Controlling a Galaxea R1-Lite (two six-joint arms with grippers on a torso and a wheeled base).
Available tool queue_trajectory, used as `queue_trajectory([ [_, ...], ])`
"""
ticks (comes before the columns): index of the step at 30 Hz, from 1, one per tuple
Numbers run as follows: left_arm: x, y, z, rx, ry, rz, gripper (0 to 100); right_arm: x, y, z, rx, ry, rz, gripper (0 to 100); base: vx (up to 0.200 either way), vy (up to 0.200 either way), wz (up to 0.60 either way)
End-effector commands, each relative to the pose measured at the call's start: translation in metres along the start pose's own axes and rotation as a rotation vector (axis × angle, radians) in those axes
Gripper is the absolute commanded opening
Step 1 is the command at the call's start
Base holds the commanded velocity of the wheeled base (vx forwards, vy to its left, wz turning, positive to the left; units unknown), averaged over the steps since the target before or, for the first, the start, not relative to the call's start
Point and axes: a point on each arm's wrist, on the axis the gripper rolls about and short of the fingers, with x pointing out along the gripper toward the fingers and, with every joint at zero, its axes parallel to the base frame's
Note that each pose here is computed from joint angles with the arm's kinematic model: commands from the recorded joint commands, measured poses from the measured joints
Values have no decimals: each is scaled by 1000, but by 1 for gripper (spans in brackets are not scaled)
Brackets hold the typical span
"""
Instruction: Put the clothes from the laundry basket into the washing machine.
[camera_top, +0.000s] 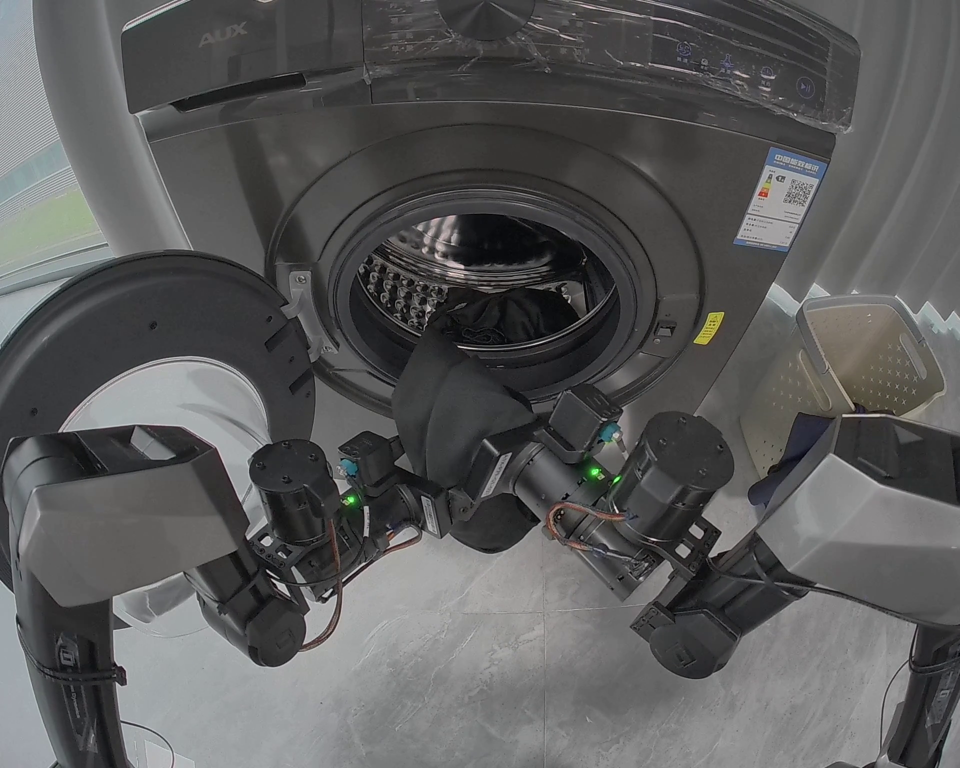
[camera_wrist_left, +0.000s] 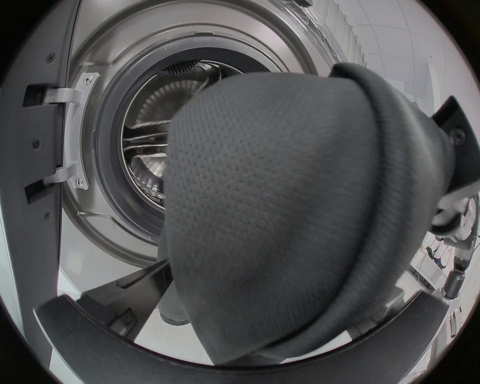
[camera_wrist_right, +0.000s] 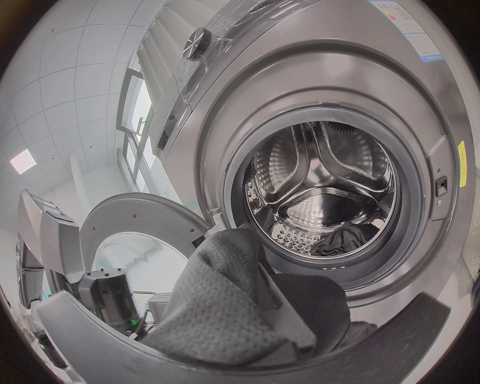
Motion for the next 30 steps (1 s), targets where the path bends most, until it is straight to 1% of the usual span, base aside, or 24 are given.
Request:
queue_trajectory([
  [1,8,5,-4,0,-11,12,100,-4,6,-1,4,11,14,0,0,0,0],
  [2,8,6,-4,1,-14,14,100,-5,8,1,6,11,18,0,0,0,0],
  [6,12,9,-9,1,-11,19,100,-6,8,2,6,11,18,0,0,0,0],
  [9,18,14,-14,2,-12,28,100,-8,8,2,6,17,17,0,0,0,0],
  [12,20,15,-15,4,-20,32,100,-9,8,6,9,9,12,0,0,0,0],
  [15,20,20,-12,1,-28,42,100,-10,6,6,13,12,3,0,0,0,0],
  [16,21,20,-11,2,-33,45,0,-10,5,6,12,11,0,0,0,0,0],
  [18,22,22,-7,1,-48,59,0,-10,4,6,11,11,-3,0,0,0,0],
  [21,25,23,-1,-25,-80,94,0,-11,3,9,12,7,-7,0,0,0,0],
  [22,25,23,6,-36,-101,102,0,-12,1,12,10,6,-11,0,0,0,0],
  [23,24,23,11,-41,-114,103,0,-13,-1,14,9,3,-15,0,0,0,0],
  [25,21,23,18,-42,-127,105,0,-14,-4,17,7,-2,-23,0,0,0,0],
  [26,18,22,24,-40,-136,104,0,-15,-8,21,4,-7,-34,0,0,0,0],
  [30,3,17,41,-40,-152,97,0,-15,-25,23,-6,-7,-80,0,0,0,0],
])
